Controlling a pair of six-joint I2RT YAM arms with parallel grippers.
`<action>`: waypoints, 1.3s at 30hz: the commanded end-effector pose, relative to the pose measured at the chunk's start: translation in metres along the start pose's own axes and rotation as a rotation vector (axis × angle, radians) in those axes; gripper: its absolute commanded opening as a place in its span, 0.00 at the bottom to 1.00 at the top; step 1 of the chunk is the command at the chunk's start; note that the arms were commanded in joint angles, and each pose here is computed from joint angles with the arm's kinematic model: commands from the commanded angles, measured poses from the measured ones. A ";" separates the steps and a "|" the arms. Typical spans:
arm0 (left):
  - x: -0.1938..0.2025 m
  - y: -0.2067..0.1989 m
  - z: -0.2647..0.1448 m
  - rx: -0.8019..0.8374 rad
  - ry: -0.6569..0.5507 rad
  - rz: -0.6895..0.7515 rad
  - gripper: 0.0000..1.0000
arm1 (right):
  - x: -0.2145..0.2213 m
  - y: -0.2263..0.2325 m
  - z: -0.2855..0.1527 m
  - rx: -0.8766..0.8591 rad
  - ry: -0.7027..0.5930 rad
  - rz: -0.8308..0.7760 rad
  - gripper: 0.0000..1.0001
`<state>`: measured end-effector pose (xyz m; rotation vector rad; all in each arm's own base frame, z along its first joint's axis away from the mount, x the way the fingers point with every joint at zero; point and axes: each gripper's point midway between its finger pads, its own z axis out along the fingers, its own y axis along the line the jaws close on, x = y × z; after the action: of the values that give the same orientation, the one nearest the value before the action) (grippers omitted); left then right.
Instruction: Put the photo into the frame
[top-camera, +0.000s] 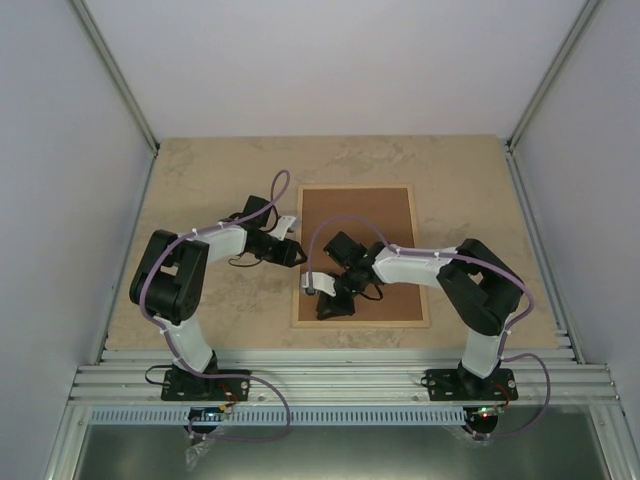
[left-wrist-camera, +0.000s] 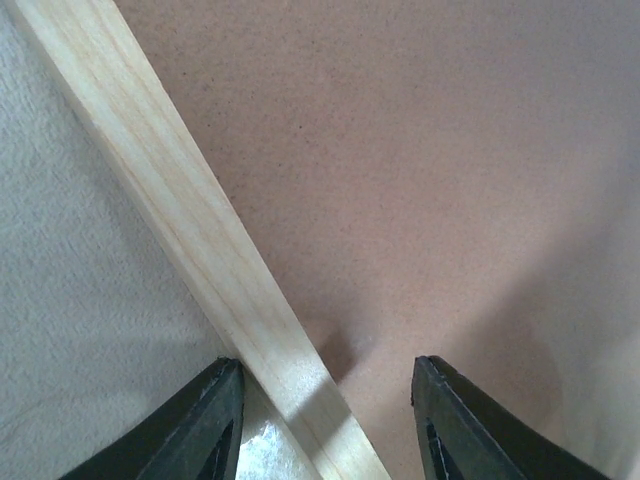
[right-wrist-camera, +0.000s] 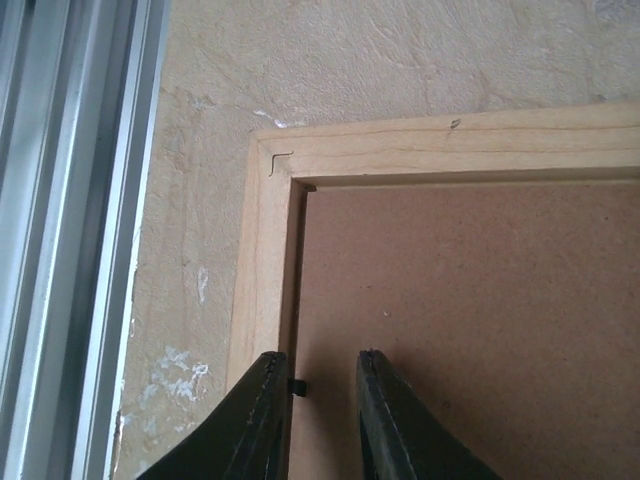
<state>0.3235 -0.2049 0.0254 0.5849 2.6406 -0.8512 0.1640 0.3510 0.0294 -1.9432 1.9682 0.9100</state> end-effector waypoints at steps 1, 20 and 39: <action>0.060 0.027 0.019 -0.087 0.187 -0.098 0.49 | -0.006 0.005 -0.004 -0.062 -0.017 0.035 0.23; 0.059 0.028 0.019 -0.091 0.185 -0.098 0.49 | 0.020 -0.010 0.014 0.048 0.084 0.005 0.22; 0.060 0.027 0.019 -0.087 0.187 -0.096 0.48 | 0.034 0.008 0.013 -0.013 0.129 -0.015 0.27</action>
<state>0.3240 -0.2046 0.0251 0.5836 2.6417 -0.8500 0.1644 0.3540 0.0254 -1.9861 1.9220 0.8815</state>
